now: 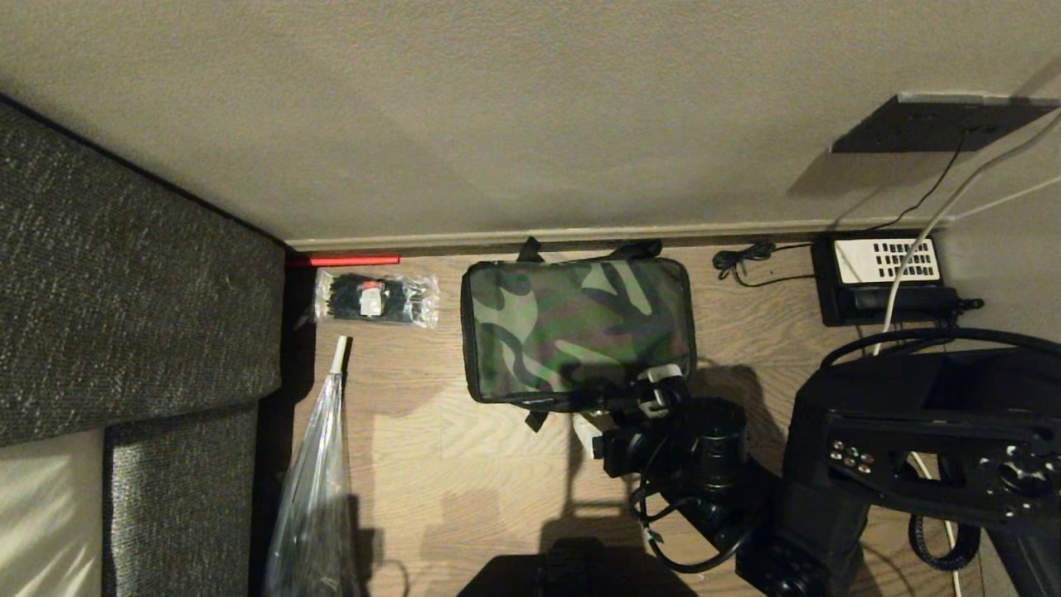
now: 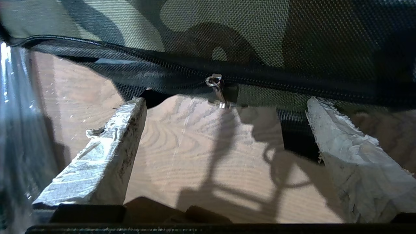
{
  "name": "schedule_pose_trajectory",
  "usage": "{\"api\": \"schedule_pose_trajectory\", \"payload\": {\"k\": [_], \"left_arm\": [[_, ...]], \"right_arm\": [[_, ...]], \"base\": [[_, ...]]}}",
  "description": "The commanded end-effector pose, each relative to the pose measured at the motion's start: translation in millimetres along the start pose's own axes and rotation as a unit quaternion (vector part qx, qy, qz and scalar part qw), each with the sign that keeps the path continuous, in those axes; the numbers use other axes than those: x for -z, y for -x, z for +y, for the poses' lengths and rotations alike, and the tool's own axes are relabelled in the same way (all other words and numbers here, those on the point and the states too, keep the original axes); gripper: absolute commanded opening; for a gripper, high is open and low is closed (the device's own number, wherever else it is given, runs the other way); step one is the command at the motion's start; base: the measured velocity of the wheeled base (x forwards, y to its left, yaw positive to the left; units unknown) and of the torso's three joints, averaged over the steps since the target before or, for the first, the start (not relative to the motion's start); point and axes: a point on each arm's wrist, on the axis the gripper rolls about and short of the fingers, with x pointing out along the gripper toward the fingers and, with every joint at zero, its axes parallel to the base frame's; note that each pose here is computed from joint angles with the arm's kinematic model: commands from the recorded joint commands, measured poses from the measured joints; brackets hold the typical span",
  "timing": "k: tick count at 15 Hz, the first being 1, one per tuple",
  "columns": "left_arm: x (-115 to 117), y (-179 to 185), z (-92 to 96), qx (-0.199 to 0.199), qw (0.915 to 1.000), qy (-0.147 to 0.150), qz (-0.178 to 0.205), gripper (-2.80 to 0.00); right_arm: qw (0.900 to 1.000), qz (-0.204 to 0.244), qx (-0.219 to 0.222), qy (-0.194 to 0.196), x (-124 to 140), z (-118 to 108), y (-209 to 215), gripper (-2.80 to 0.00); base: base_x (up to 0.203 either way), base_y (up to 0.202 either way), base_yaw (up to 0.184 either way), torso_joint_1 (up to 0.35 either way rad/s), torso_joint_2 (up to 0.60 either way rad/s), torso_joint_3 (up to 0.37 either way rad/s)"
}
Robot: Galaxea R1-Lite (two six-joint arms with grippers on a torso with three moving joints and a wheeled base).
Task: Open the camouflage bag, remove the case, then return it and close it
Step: Open the top of the storage box
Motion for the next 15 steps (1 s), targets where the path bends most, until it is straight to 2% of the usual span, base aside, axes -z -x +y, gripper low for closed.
{"api": "schedule_pose_trajectory", "payload": {"k": [1,3,5,8,11,12,15], "left_arm": [[0.9,-0.1,0.0,0.0,1.0,0.0,0.0,-2.8],[0.8,-0.2,0.0,0.0,1.0,0.0,0.001,-2.8],[0.9,-0.1,0.0,0.0,1.0,0.0,0.0,-2.8],[0.9,-0.1,0.0,0.0,1.0,0.0,0.0,-2.8],[0.9,-0.1,0.0,0.0,1.0,0.0,0.0,-2.8],[0.9,-0.1,0.0,0.0,1.0,0.0,0.0,-2.8],[0.9,-0.1,0.0,0.0,1.0,0.0,0.0,-2.8]], "right_arm": [[1.0,0.015,0.0,0.004,15.9,-0.7,-6.5,0.0],[1.0,0.022,0.004,0.002,26.3,-1.7,-9.1,0.0],[1.0,0.001,0.002,-0.001,23.9,-0.5,-12.9,0.0],[1.0,0.002,-0.004,-0.005,12.0,0.3,-6.8,0.0],[1.0,0.01,-0.008,-0.002,16.6,0.1,-8.9,0.0],[1.0,-0.012,-0.011,-0.005,13.8,1.0,-12.2,0.0],[1.0,-0.012,-0.009,-0.003,17.5,1.2,-16.3,0.0]], "base": [[0.0,0.0,0.0,0.0,0.0,0.0],[0.0,0.0,0.0,0.0,0.0,0.0],[0.0,0.0,0.0,0.0,0.0,0.0],[0.0,0.0,0.0,0.0,0.0,0.0],[0.0,0.0,0.0,0.0,0.0,0.0],[0.0,0.0,0.0,0.0,0.0,0.0],[0.0,0.0,0.0,0.0,0.0,0.0]]}}
